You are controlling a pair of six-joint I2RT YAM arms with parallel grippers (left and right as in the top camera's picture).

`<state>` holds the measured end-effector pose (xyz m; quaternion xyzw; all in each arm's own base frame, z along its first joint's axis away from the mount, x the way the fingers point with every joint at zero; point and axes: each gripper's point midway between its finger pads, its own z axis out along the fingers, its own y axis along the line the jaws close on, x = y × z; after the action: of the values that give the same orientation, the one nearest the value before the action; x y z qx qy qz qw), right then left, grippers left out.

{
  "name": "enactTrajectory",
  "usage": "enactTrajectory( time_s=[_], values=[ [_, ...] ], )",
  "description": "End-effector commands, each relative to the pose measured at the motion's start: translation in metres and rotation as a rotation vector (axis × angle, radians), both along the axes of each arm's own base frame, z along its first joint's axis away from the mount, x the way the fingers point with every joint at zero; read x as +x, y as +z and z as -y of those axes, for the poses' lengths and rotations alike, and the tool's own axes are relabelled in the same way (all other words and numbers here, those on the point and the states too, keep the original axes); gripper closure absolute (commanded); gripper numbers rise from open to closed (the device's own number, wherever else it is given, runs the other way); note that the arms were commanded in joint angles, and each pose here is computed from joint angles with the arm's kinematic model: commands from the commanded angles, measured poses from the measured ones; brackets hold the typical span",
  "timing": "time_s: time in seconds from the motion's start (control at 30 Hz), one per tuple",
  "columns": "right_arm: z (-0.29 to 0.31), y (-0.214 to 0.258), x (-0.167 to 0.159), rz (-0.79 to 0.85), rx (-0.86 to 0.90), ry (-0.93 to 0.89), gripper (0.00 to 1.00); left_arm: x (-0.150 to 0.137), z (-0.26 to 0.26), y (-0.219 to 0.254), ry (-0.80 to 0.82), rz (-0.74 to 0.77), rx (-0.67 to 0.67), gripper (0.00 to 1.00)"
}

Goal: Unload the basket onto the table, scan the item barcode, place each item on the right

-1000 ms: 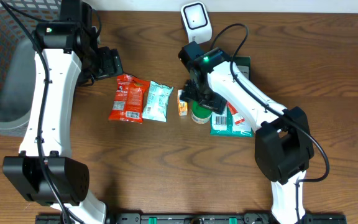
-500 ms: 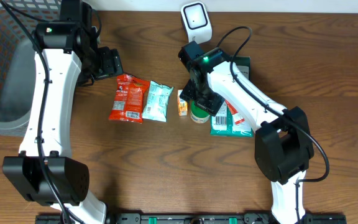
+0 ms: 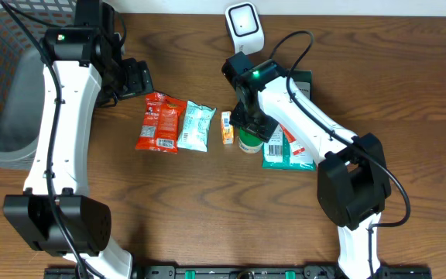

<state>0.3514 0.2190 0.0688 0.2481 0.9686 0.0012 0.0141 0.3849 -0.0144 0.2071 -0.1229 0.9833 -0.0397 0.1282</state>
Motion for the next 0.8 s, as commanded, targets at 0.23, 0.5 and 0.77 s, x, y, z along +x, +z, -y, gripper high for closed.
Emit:
enactTrajectory(
  time_s=[0.23, 0.5, 0.77],
  values=[
    [0.024, -0.001, 0.014, 0.046, -0.182, 0.487, 0.44, 0.0, -0.004, -0.001, 0.005, -0.005, 0.019, 0.11],
    [0.019, 0.0, 0.027, 0.059, -0.223, 1.004, 0.41, 0.0, -0.004, -0.001, 0.006, -0.005, 0.019, 0.11],
    [0.01, 0.003, 0.04, 0.119, -0.223, 1.04, 0.21, 0.0, -0.004, -0.001, 0.006, -0.005, 0.019, 0.11]
  ],
)
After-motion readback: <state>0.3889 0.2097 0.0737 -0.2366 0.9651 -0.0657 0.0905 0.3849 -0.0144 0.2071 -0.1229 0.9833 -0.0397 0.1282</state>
